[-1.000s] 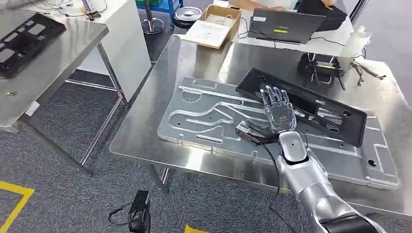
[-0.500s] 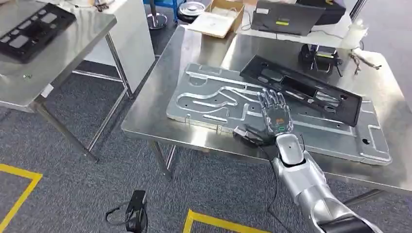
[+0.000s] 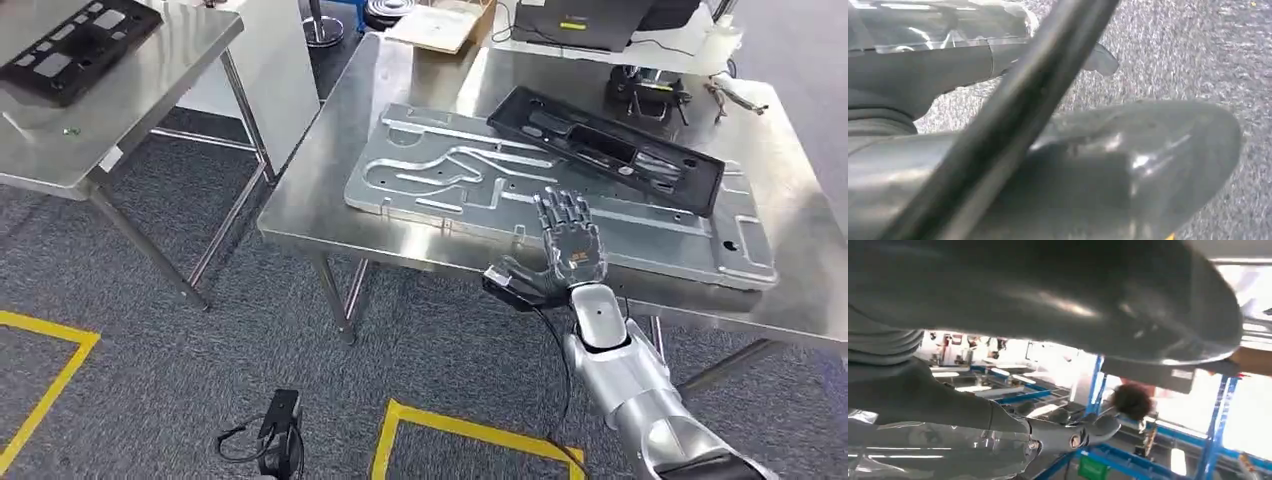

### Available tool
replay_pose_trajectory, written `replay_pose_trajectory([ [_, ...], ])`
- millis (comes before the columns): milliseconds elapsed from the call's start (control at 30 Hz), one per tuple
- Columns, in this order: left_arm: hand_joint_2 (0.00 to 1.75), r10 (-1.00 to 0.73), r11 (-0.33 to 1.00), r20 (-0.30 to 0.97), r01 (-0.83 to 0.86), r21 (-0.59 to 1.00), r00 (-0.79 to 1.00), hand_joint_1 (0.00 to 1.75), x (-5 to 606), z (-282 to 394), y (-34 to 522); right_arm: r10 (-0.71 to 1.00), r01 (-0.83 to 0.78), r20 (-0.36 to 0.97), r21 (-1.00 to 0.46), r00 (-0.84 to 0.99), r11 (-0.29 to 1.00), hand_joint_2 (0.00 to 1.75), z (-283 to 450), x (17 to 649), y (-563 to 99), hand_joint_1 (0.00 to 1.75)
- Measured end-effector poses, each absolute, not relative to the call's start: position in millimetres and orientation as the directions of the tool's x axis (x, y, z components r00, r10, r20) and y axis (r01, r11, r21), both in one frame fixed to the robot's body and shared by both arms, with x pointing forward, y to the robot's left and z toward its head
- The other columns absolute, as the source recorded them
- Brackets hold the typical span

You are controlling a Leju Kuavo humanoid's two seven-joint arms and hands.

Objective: Take the parts from the cabinet and place them on the table.

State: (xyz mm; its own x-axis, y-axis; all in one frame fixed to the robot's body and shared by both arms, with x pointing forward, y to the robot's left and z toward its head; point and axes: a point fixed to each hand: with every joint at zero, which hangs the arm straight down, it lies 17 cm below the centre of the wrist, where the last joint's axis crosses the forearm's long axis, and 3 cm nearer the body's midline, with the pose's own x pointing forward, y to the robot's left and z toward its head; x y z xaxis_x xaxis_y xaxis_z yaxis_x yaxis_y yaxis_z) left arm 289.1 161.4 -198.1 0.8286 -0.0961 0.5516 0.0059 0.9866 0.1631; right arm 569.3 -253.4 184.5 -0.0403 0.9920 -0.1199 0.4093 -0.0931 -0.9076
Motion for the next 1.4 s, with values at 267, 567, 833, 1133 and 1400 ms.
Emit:
replay_pose_trajectory([
  [267,0.0,-0.07,0.986,0.55,-0.027,0.166,0.832,0.0,285,-201,170,0.996,0.448,-0.068,-0.893,-0.059,-0.035,0.0,160,522,-246,0.0],
  [567,0.0,-0.026,0.982,0.563,-0.083,0.168,0.826,0.0,282,-203,180,0.998,0.476,0.033,-0.878,-0.051,0.053,0.0,148,457,-254,0.0],
  [833,0.0,0.032,0.974,0.576,-0.155,0.166,0.817,0.0,276,-206,194,0.975,0.462,0.205,-0.859,-0.08,0.219,0.0,133,412,-271,0.0],
  [1133,0.0,0.087,0.956,0.596,-0.236,0.177,0.799,0.0,264,-211,215,0.821,0.449,0.568,-0.747,0.049,0.49,0.0,73,377,-317,0.0],
  [1400,0.0,0.109,0.937,0.622,-0.29,0.197,0.775,0.0,268,-208,234,0.75,0.395,0.638,-0.743,0.175,0.54,0.0,7,347,-343,0.0],
])
